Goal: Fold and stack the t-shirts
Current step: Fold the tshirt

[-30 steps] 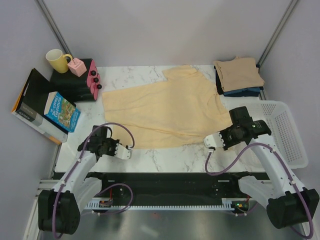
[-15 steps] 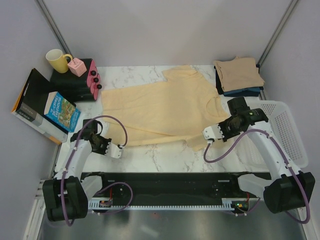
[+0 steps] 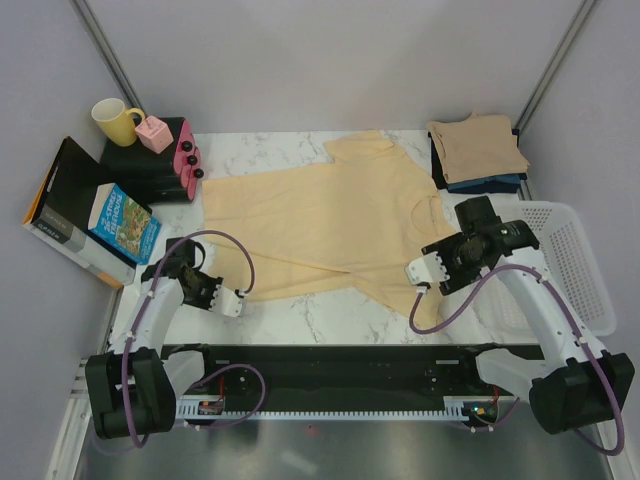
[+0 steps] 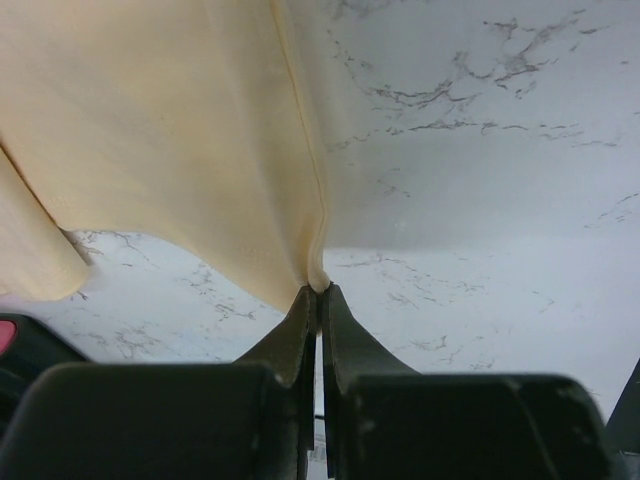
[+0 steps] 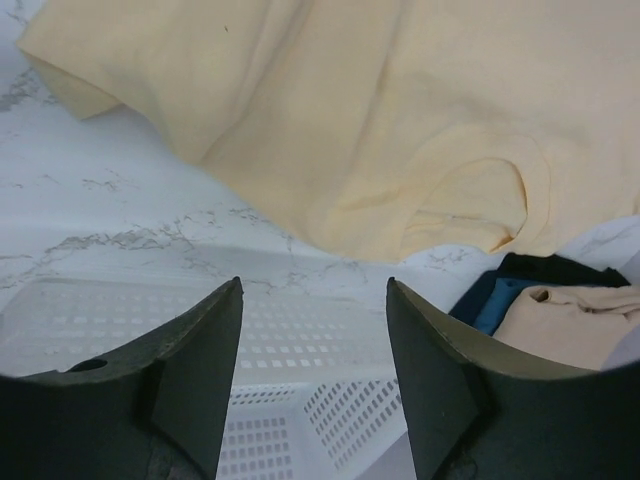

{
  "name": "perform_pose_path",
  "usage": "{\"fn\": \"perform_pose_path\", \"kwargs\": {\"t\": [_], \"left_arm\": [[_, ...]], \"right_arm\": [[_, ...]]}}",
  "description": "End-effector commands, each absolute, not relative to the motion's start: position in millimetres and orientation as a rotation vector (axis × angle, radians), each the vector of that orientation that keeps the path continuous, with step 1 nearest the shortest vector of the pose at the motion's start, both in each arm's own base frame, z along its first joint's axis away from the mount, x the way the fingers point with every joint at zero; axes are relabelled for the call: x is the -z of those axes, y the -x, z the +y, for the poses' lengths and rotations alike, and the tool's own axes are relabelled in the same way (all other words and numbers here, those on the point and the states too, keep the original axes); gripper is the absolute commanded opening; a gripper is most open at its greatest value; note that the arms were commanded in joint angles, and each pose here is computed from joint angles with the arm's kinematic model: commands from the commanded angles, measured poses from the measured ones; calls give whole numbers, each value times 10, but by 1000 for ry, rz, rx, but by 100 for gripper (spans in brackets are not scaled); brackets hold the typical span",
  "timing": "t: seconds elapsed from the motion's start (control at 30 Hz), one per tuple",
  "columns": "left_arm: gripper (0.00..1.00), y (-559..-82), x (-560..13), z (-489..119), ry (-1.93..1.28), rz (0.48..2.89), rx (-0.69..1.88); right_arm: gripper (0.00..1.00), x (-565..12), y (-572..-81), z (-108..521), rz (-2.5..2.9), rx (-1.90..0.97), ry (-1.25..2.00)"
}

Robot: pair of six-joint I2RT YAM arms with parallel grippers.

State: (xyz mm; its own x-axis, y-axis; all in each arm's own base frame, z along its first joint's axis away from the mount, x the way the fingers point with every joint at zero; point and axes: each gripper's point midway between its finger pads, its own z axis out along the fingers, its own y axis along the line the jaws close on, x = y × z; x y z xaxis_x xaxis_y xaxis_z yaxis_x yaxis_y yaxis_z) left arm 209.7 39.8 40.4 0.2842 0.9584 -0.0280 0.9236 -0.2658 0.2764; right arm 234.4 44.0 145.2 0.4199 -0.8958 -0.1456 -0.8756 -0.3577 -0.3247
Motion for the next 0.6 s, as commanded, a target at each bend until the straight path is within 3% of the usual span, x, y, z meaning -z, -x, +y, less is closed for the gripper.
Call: {"fn": "perform_pose_path", "kwargs": {"t": [0.0,0.23,0.57], "left_arm": [[2,-2225,-490,392,-2318,1674,-254],[2,-2250,-494,378,-2306,1668,-264],[2,-2265,-523,380,-2301,1653,-287]], "right_arm": [[68,-1490,-1950,655,1429,-104,2370],[69,-1034,-1620,631,1473,-209,2417],[68,-882,-2180,800,1584,-89,2198]]}}
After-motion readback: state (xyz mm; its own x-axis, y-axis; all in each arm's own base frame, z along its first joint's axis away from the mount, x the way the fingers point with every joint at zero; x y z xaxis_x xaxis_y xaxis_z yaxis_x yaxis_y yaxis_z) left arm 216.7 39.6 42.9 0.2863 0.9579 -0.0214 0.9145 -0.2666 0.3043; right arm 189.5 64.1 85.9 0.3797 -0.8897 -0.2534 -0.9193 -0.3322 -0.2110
